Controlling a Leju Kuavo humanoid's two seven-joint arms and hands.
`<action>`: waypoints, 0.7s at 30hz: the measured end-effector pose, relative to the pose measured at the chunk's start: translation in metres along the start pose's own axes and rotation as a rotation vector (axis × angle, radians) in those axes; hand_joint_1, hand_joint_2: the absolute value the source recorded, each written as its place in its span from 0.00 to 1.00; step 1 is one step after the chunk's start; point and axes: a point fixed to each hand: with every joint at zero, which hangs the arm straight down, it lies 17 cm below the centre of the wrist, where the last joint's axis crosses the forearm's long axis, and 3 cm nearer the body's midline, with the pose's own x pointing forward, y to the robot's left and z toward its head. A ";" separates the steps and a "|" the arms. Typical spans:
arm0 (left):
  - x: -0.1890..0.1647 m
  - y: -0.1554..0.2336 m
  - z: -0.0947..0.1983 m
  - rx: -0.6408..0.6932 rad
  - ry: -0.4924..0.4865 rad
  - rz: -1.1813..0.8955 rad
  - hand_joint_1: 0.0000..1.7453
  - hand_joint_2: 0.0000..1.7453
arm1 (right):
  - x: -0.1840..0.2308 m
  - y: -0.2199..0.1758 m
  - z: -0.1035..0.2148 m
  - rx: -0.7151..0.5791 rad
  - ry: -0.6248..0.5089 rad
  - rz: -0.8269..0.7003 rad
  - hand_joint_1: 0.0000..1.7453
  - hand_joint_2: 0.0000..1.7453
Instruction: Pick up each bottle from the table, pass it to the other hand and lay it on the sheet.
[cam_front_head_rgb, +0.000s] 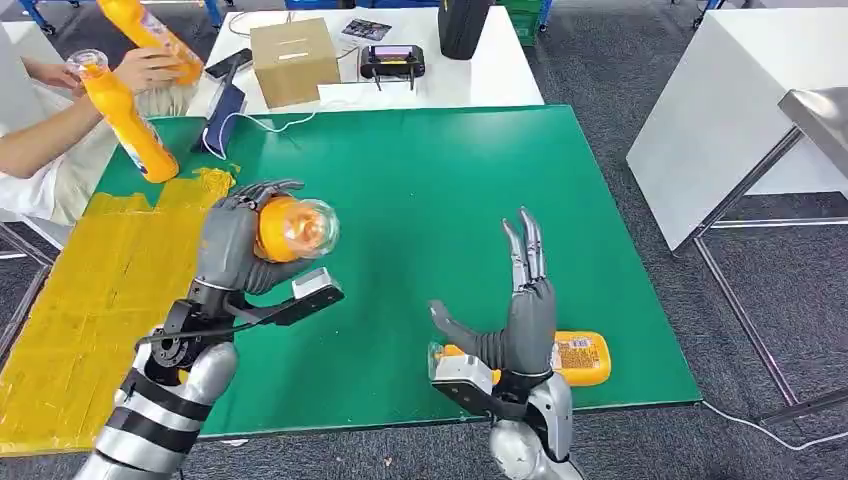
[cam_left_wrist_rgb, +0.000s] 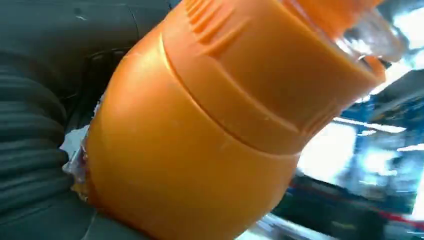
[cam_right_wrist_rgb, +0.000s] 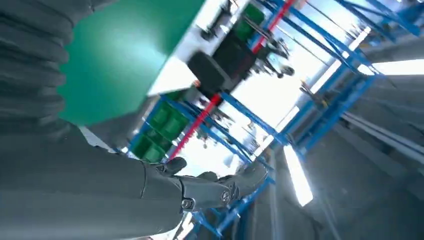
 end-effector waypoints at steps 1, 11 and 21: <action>-0.009 -0.007 -0.004 -0.026 -0.004 -0.104 1.00 1.00 | 0.004 -0.003 -0.002 0.000 -0.011 0.002 0.00 1.00; -0.139 -0.119 -0.005 -0.437 0.105 -0.480 1.00 1.00 | 0.039 -0.030 -0.022 -0.067 -0.114 -0.038 0.00 1.00; -0.189 -0.185 0.069 -0.724 0.211 -0.497 1.00 1.00 | 0.067 -0.026 -0.023 -0.047 -0.202 -0.065 0.00 1.00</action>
